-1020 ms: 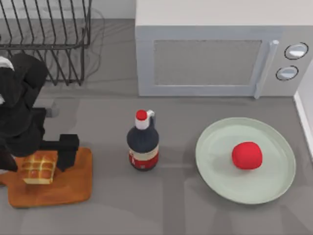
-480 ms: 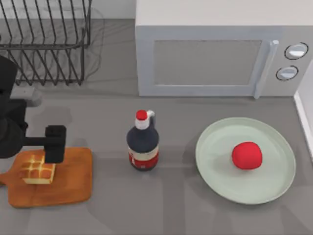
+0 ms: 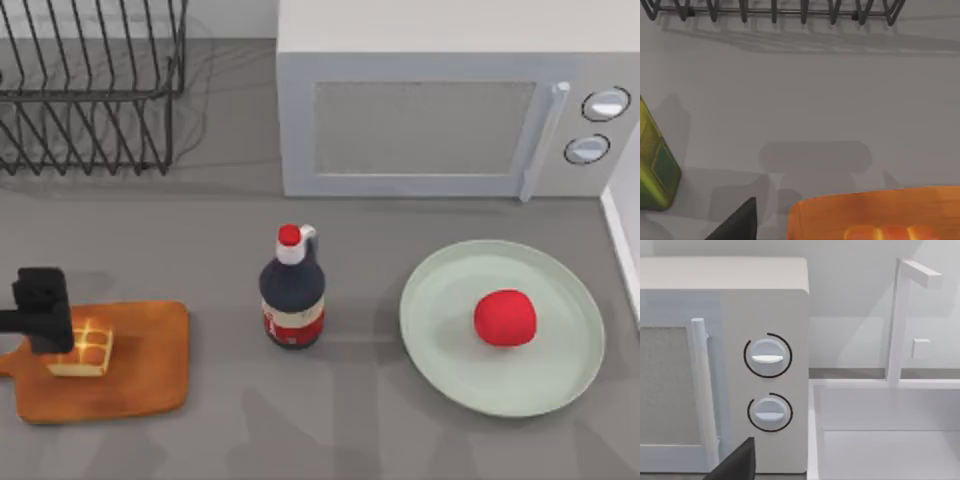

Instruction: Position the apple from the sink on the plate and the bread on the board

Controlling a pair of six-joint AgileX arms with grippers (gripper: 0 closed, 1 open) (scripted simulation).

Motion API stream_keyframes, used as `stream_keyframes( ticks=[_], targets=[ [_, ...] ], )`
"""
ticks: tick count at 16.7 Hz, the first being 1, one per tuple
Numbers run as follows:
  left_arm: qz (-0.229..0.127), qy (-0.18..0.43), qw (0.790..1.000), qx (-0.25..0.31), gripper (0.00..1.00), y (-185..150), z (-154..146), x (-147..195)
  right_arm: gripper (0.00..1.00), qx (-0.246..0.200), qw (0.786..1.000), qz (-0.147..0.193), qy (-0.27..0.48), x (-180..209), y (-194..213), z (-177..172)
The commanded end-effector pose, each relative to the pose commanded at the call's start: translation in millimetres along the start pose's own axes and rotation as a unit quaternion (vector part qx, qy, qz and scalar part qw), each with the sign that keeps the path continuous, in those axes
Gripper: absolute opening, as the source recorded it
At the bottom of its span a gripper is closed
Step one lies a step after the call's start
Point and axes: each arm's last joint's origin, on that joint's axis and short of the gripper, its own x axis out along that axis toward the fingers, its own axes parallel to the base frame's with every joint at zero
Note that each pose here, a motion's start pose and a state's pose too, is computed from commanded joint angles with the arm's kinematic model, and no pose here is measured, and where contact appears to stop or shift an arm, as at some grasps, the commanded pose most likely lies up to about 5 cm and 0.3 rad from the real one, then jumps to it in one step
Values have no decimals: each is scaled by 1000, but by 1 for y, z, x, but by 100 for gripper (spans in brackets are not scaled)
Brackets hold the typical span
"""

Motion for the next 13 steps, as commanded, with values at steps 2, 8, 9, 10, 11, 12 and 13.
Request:
stream_keyframes(
  ticks=[2, 8, 9, 10, 11, 12, 13],
  targets=[
    [4, -87, 996, 3, 100, 4, -15, -13, 100, 0, 1000, 0, 0, 0, 0, 0],
    [24, -270, 962, 16, 100, 11, -52, -20, 100, 0, 1000, 0, 0, 0, 0, 0],
    [27, -284, 958, 18, 100, 12, -55, -18, 100, 0, 1000, 0, 0, 0, 0, 0],
    [29, -294, 955, 19, 100, 12, -58, -17, 100, 0, 1000, 0, 0, 0, 0, 0],
    [30, -299, 953, 20, 100, 12, -59, -17, 100, 0, 1000, 0, 0, 0, 0, 0],
    [30, -301, 953, 20, 100, 12, -59, -17, 100, 0, 1000, 0, 0, 0, 0, 0],
    [30, -301, 953, 20, 100, 12, -59, -17, 100, 0, 1000, 0, 0, 0, 0, 0]
  ],
)
